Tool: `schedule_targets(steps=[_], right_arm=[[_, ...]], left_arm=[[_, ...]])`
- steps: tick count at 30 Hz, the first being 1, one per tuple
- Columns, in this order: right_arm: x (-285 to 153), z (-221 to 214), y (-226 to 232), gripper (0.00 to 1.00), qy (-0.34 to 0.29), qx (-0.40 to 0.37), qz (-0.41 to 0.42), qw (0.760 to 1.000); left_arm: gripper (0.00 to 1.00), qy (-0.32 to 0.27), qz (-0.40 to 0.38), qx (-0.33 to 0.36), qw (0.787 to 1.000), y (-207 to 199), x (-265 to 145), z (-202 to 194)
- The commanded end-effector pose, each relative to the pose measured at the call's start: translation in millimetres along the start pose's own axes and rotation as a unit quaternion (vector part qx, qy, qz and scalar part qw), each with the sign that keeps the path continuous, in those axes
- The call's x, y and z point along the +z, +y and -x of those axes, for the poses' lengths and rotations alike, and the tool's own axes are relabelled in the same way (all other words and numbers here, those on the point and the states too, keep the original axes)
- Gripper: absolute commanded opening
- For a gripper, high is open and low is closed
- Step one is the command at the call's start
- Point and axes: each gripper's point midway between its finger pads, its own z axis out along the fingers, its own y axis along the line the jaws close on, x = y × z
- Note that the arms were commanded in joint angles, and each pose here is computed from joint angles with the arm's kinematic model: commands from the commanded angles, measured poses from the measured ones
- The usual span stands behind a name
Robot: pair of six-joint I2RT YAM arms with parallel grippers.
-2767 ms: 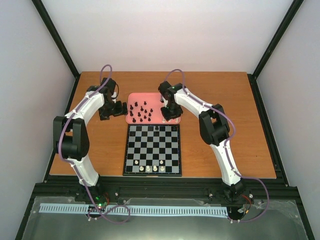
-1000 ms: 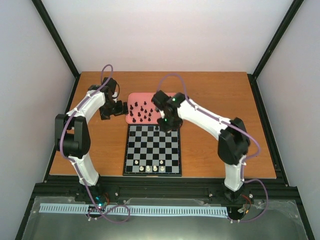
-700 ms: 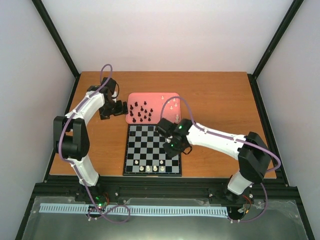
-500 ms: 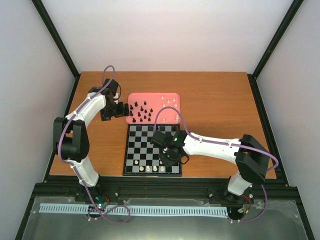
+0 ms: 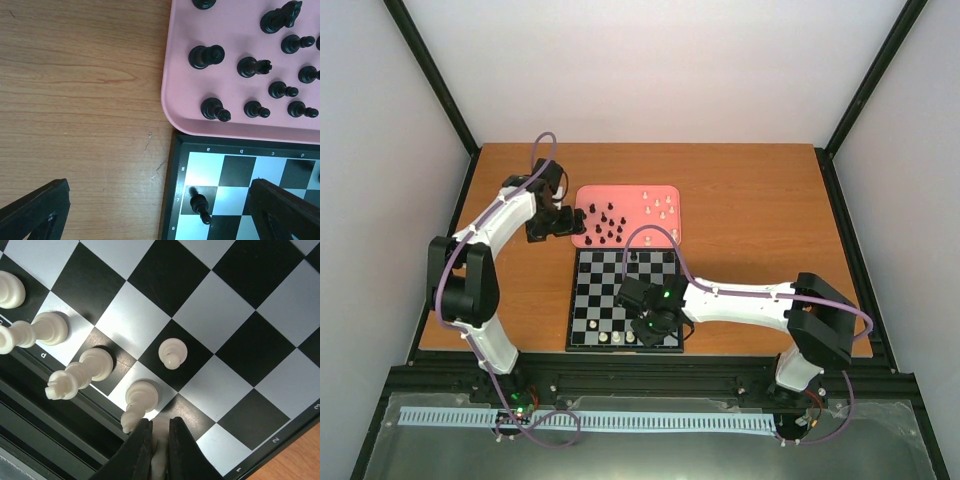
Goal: Set up the chess pieces on the board
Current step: Place the chess piece on the chessboard.
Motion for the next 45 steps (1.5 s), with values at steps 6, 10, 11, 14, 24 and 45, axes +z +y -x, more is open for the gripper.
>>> schedule_targets(steps=[6, 10, 11, 14, 24, 45], right_arm=[[12, -11, -6, 0.09, 0.011, 0.022, -0.023, 0.999], [14, -12, -9, 0.09, 0.014, 0.019, -0.032, 0.999], [14, -12, -9, 0.09, 0.015, 0.018, -0.032, 0.999], [16, -14, -10, 0.09, 0.019, 0.016, -0.038, 0.999], [22, -15, -14, 0.16, 0.027, 0.016, -0.051, 0.998], [-26, 2, -13, 0.42, -0.02, 0.01, -0.047, 0.999]], left_arm=[[1.0, -0.026, -0.004, -0.003, 1.0, -1, -11, 4], [1.0, -0.025, -0.003, -0.003, 1.0, -1, -10, 5], [1.0, -0.024, -0.003, -0.002, 1.0, -1, -10, 5], [1.0, -0.023, -0.003, -0.002, 1.0, -1, -8, 5], [1.0, -0.019, -0.001, -0.002, 1.0, 0, -5, 2], [1.0, -0.023, -0.009, -0.002, 1.0, -3, -9, 4]])
